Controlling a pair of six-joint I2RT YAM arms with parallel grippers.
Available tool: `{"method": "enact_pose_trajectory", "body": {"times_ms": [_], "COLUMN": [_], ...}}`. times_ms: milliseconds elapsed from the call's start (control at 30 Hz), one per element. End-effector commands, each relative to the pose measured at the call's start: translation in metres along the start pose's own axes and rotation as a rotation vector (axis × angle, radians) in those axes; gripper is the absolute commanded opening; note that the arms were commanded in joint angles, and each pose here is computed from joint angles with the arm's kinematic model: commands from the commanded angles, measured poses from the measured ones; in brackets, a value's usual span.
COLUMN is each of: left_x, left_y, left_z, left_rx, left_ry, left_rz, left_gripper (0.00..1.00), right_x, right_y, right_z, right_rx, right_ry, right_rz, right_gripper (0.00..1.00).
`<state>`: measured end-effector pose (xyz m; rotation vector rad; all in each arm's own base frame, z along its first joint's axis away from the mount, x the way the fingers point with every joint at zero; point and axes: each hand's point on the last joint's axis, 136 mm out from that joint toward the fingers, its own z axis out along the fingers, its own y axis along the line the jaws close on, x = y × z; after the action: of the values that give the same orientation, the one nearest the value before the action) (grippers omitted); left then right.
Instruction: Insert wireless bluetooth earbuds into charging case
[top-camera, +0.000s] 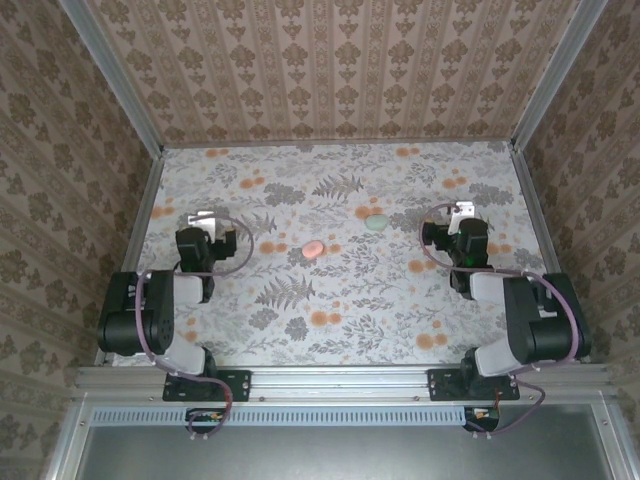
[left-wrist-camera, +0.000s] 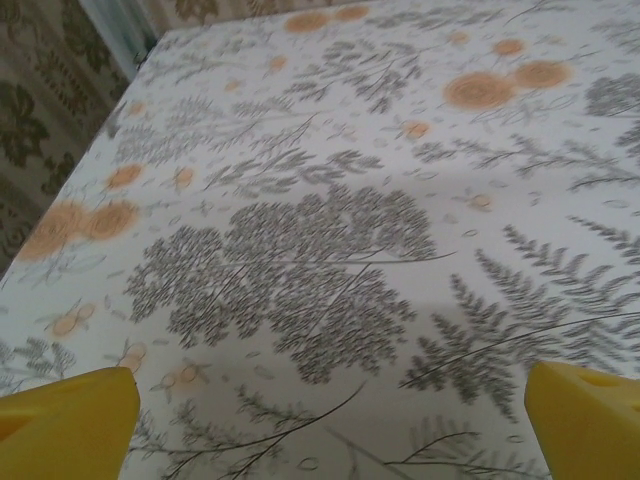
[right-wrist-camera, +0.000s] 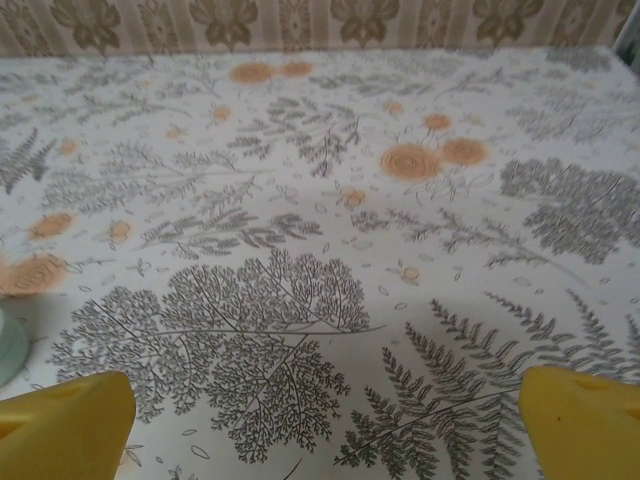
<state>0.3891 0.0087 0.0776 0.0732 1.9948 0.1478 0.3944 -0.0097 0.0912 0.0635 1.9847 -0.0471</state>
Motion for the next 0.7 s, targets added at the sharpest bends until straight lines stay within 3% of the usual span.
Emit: {"method": "enact_pose_trajectory", "body": {"times_ms": [0,667], "left_x": [-0.0196,-0.0197], "left_y": [-0.0061,-0.0125], "left_z": [0.0012,0.0018], "left_rx": [0.053,0.078], "left_ry": [-0.065,-0.062], "left_rz": [-0.041,-0.02], "left_gripper": [1.0,1.0], "right_x": [-0.0077,-0.0079], "right_y": [0.0014,0.0014], "right_z": [0.002,0.0021], "right_rx": [-0.008,0.004], "right_ry": [-0.069,-0.067], "right_rz": [0.026,0.021], "right_gripper": [1.0,1.0]}}
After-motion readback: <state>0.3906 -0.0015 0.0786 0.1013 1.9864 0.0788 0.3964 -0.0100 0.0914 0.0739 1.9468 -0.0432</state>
